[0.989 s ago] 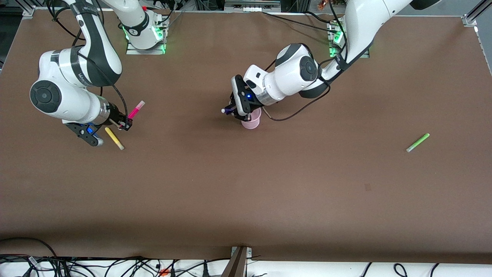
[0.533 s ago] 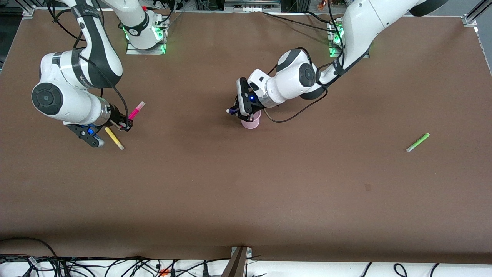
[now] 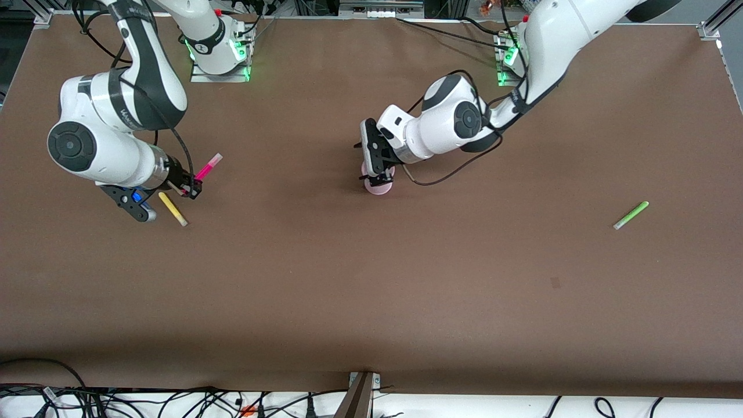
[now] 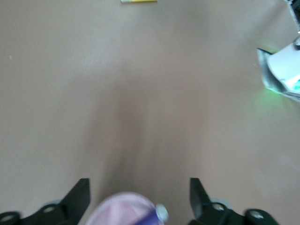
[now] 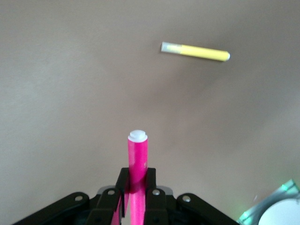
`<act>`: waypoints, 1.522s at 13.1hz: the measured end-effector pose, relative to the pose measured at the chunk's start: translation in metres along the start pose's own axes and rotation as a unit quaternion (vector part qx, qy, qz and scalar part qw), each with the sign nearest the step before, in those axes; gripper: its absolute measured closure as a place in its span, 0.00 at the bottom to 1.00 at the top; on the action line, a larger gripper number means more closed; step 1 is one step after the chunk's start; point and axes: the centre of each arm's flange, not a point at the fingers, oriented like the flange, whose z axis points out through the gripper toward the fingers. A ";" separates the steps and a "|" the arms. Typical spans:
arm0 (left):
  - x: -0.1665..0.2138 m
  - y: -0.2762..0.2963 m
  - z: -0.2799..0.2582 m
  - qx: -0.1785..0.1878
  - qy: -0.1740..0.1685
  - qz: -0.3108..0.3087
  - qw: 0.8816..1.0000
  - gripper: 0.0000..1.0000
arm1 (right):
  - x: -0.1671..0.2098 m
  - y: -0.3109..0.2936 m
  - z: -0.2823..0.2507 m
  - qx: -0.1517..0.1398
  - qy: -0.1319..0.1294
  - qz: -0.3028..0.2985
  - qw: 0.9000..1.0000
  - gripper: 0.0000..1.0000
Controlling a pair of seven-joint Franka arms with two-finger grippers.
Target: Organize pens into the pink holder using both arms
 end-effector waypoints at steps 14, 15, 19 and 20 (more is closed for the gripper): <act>-0.119 -0.115 -0.220 0.200 -0.290 -0.459 0.816 0.00 | -0.294 -0.215 -0.021 0.067 0.234 0.142 0.959 0.83; -0.130 -0.126 -0.239 0.204 -0.277 -0.474 0.810 0.00 | -0.317 -0.223 -0.008 0.071 0.261 0.133 0.953 0.83; -0.115 -0.138 -0.302 0.231 -0.217 -0.485 0.815 0.00 | -0.368 -0.237 0.031 0.079 0.311 0.131 0.938 0.83; -0.108 -0.138 -0.320 0.238 -0.202 -0.477 0.822 0.00 | -0.372 -0.239 0.043 0.077 0.313 0.139 0.936 0.83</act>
